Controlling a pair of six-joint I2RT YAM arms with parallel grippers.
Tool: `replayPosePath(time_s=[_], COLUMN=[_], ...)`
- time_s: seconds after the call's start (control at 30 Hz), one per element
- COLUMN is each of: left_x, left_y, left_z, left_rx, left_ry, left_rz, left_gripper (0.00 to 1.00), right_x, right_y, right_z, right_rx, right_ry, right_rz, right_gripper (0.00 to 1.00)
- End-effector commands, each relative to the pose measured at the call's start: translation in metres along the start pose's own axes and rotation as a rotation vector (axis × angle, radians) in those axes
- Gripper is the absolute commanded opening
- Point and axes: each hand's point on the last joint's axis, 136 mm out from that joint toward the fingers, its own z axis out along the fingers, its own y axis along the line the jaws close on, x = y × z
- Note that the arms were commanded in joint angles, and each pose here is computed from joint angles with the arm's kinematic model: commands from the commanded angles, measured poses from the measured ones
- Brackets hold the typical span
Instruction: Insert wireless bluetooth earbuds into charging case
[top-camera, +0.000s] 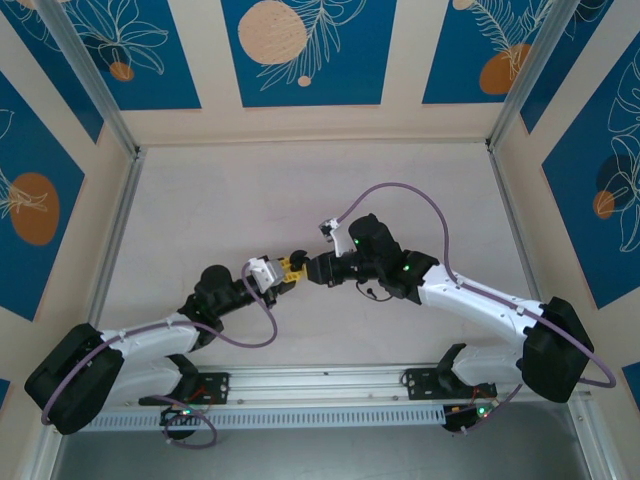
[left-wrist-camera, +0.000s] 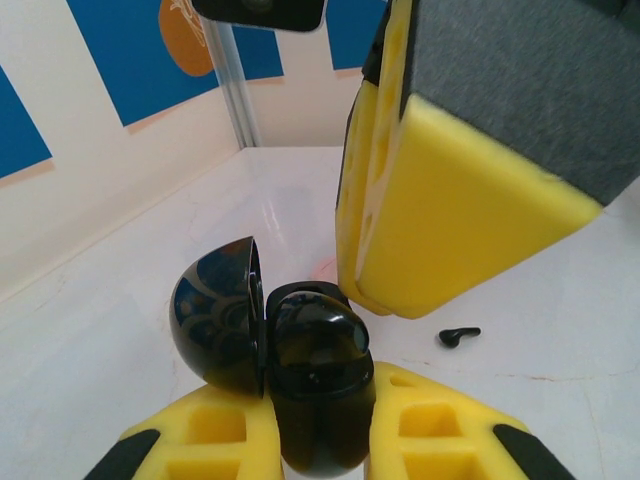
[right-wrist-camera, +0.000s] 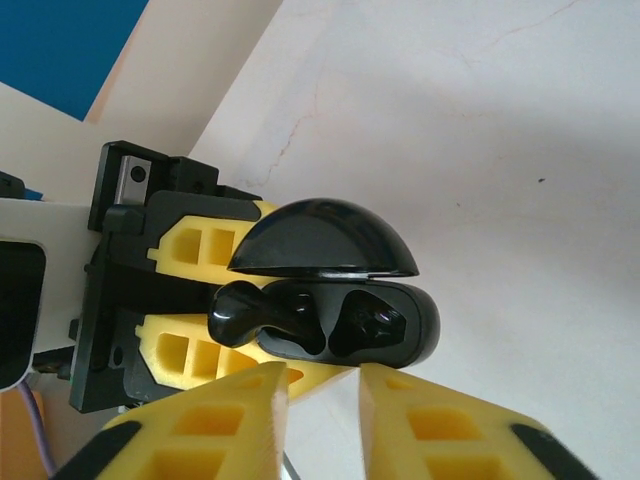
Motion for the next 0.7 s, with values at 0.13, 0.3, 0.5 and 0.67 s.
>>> replayPosePath(time_s=[0.13,0.3,0.5,0.67], left_x=[-0.013,-0.013,-0.015,-0.015], left_y=[0.001,0.001,0.001,0.001], left_z=[0.005,0.004,0.003,0.002], left_rx=[0.005,0.005,0.002,0.002], left_ry=[-0.021,-0.022,-0.024,-0.024], left_rz=[0.021,0.02,0.021,0.023], left_gripper=[0.06,0.06,0.06,0.06], right_x=[-0.02,-0.021,-0.02,-0.02], right_y=[0.027,0.032,0.027,0.023], right_z=[-0.014,-0.011,-0.004,0.0], right_rx=[-0.045,-0.033,0.012,0.034], right_ry=[-0.051,-0.034,-0.019,-0.009], right_rz=[-0.072,-0.098,-0.1,-0.103], right_gripper=[0.41,0.49,0.53,0.53])
